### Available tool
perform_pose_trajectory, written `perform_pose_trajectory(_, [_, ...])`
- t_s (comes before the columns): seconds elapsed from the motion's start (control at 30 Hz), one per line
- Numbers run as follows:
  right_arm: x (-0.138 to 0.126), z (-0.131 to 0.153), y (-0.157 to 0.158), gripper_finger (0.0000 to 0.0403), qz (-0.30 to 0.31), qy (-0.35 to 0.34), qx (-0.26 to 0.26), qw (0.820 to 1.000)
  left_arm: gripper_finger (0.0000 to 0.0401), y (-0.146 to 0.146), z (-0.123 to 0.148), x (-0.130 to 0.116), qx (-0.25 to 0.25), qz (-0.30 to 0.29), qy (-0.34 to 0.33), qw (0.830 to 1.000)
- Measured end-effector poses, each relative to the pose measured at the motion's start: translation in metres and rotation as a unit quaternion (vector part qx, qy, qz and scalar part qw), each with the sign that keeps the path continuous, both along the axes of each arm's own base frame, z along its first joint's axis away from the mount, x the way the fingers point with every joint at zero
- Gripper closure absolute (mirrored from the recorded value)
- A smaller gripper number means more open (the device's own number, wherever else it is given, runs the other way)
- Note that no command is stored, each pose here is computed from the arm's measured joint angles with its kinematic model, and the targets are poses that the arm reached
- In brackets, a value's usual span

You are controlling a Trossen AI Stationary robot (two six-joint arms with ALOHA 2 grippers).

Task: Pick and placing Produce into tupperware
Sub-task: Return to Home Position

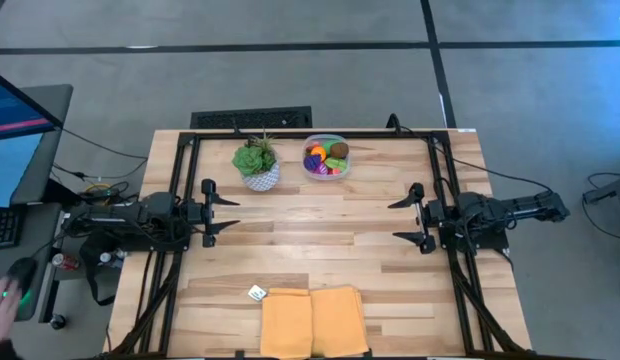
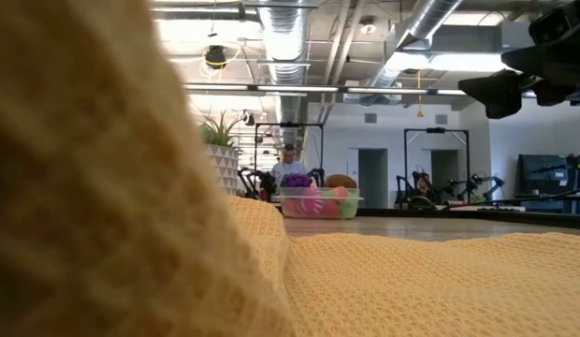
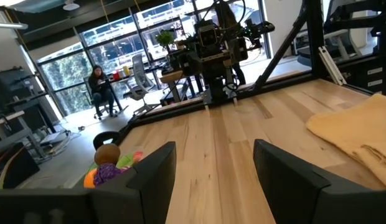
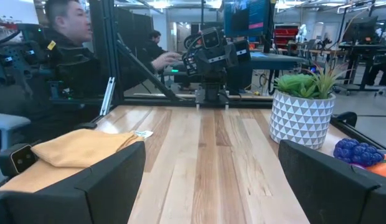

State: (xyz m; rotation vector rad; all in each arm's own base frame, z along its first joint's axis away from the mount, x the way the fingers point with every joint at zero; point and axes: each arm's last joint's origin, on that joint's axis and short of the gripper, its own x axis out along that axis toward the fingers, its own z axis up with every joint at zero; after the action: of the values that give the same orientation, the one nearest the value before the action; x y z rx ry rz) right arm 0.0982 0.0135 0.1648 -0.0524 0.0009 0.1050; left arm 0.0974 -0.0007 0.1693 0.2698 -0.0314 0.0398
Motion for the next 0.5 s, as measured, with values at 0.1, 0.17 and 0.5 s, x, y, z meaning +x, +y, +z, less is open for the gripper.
perform_pose_trajectory(0.1, [0.0000, 0.0000, 0.0000, 0.0012, 0.000, 0.000, 0.000, 1.000, 0.0195, 0.0000, 0.0000, 0.0000, -0.001, 0.000, 0.000, 1.000])
perform_pose_trajectory(0.17, [0.0000, 0.0000, 0.0000, 0.0012, 0.000, 0.000, 0.000, 1.000, 0.0195, 0.0000, 0.0000, 0.0000, -0.002, 0.000, 0.000, 1.000])
perform_pose_trajectory(0.5, [0.0000, 0.0000, 0.0000, 0.0012, 0.000, 0.000, 0.000, 1.000, 0.0195, 0.0000, 0.0000, 0.0000, -0.002, 0.000, 0.000, 1.000])
